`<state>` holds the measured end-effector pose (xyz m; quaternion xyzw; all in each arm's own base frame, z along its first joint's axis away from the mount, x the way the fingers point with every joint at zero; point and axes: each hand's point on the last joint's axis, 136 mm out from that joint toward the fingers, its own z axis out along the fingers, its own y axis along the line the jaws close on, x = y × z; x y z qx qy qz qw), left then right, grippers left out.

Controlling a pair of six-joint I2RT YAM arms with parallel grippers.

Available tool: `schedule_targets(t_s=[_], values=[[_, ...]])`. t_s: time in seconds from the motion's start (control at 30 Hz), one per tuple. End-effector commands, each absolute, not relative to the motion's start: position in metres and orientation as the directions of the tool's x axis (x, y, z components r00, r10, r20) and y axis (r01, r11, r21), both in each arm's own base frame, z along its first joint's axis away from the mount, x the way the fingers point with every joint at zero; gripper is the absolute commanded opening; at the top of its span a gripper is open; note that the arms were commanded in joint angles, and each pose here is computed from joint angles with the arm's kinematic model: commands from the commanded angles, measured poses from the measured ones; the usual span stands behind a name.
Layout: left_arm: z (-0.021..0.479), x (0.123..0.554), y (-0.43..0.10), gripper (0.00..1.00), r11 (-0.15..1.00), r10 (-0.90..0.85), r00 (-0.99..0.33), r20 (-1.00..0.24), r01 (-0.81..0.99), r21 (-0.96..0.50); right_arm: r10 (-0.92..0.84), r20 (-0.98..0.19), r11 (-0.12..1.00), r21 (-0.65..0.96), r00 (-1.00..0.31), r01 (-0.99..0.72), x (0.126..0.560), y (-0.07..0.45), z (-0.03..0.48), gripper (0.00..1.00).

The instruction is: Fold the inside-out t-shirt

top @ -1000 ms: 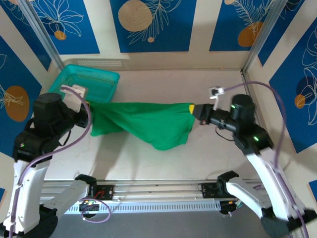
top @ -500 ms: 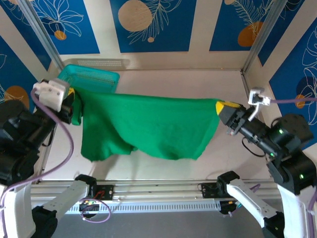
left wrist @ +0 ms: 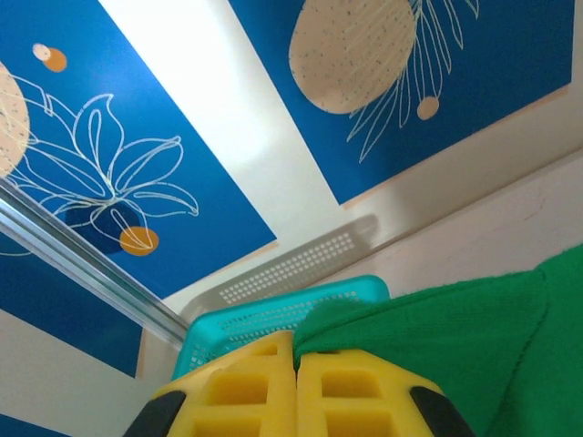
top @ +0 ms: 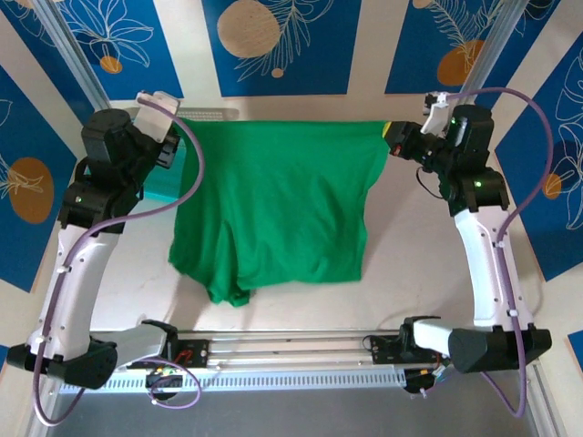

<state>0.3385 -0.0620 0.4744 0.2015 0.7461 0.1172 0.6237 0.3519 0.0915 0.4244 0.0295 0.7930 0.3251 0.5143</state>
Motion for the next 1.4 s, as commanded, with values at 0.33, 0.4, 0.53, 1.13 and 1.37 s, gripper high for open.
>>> schedule_targets(t_s=[0.33, 0.4, 0.53, 1.13, 1.37], values=[[0.586, 0.195, -0.048, 0.0, 0.921, 0.316, 0.315, -0.895, 0.125, 0.369, 0.425, -0.844, 0.69, 0.537, -0.327, -0.486, 0.163, 0.102, 0.496, 0.0], [0.596, 0.177, -0.054, 0.0, 0.918, 0.276, 0.354, -0.894, 0.177, 0.354, 0.425, -0.847, 0.672, 0.531, -0.318, -0.517, 0.143, 0.105, 0.505, 0.0], [0.605, 0.17, -0.06, 0.0, 0.912, 0.247, 0.357, -0.901, 0.229, 0.341, 0.436, -0.843, 0.662, 0.538, -0.316, -0.522, 0.131, 0.105, 0.518, 0.0], [0.315, 0.465, -0.16, 0.0, 0.745, 0.543, -0.296, -0.786, 0.602, 0.287, 0.416, -0.663, 0.814, 0.577, -0.622, -0.07, 0.398, 0.069, 0.316, 0.0], [0.178, 0.58, -0.165, 0.61, 0.859, 0.475, -0.614, -0.63, 0.479, 0.18, 0.512, -0.487, 0.748, 0.657, -0.708, 0.089, 0.518, 0.041, 0.188, 0.21]])
